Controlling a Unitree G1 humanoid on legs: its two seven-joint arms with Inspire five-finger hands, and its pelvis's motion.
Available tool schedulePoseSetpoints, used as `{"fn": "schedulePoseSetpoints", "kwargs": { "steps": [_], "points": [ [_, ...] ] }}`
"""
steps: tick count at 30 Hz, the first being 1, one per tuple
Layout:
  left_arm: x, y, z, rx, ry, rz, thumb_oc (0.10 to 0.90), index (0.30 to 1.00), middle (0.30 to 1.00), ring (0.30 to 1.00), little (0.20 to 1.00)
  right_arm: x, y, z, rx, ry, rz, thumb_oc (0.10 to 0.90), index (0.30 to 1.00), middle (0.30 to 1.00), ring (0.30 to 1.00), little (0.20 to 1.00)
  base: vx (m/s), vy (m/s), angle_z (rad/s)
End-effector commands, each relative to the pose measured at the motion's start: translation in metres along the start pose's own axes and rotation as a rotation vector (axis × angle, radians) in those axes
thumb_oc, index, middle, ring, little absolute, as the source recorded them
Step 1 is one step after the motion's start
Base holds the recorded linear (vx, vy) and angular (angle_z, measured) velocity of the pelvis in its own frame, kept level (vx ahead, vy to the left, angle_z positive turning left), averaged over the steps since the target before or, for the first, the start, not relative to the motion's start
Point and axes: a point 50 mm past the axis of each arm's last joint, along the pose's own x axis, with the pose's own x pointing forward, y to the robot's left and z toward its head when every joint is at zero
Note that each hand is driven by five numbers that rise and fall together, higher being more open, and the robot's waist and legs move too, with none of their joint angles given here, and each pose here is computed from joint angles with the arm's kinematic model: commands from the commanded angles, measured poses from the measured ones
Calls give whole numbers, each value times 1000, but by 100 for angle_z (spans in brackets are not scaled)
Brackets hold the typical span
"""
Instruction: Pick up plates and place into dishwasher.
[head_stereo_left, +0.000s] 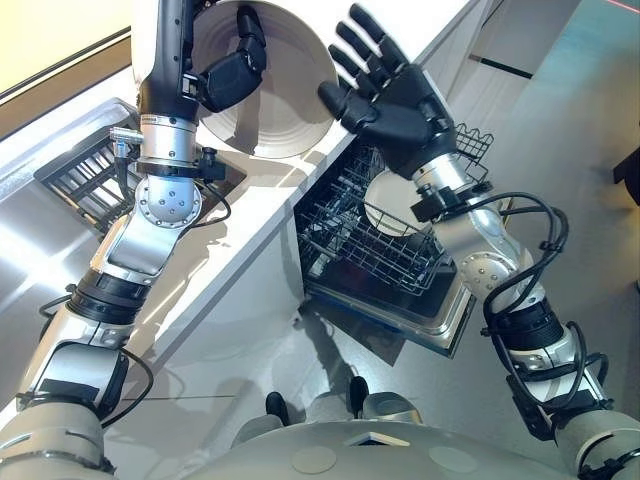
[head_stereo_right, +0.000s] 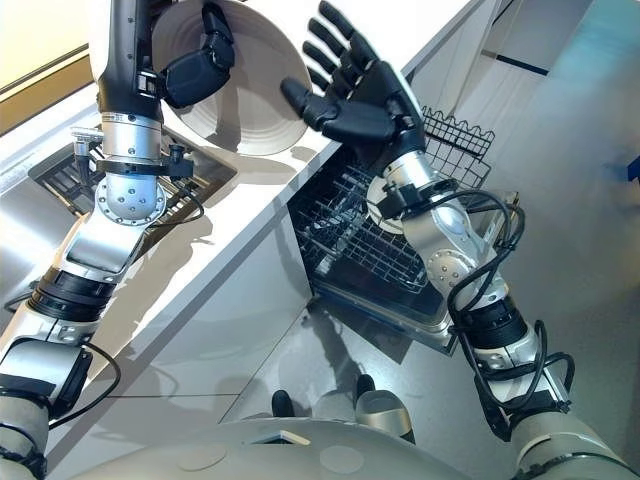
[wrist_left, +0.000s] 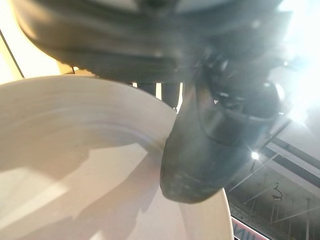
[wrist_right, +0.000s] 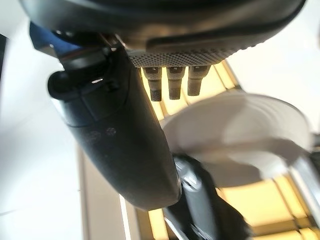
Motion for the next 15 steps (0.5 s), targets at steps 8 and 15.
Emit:
{"fn": "schedulePoseSetpoints", "kwargs": {
  "steps": [8, 15],
  "points": [
    [30, -7, 34, -139, -156, -8, 100, 300, 300, 300, 200, 21, 31, 13, 1, -120, 101, 800, 900, 900, 900, 900, 0, 0, 0],
    [22, -32, 44, -375, -105, -148, 100, 300, 300, 300, 200, 29, 41, 10, 20, -148, 72, 800, 900, 900, 900, 900, 0, 0, 0]
  ]
}}
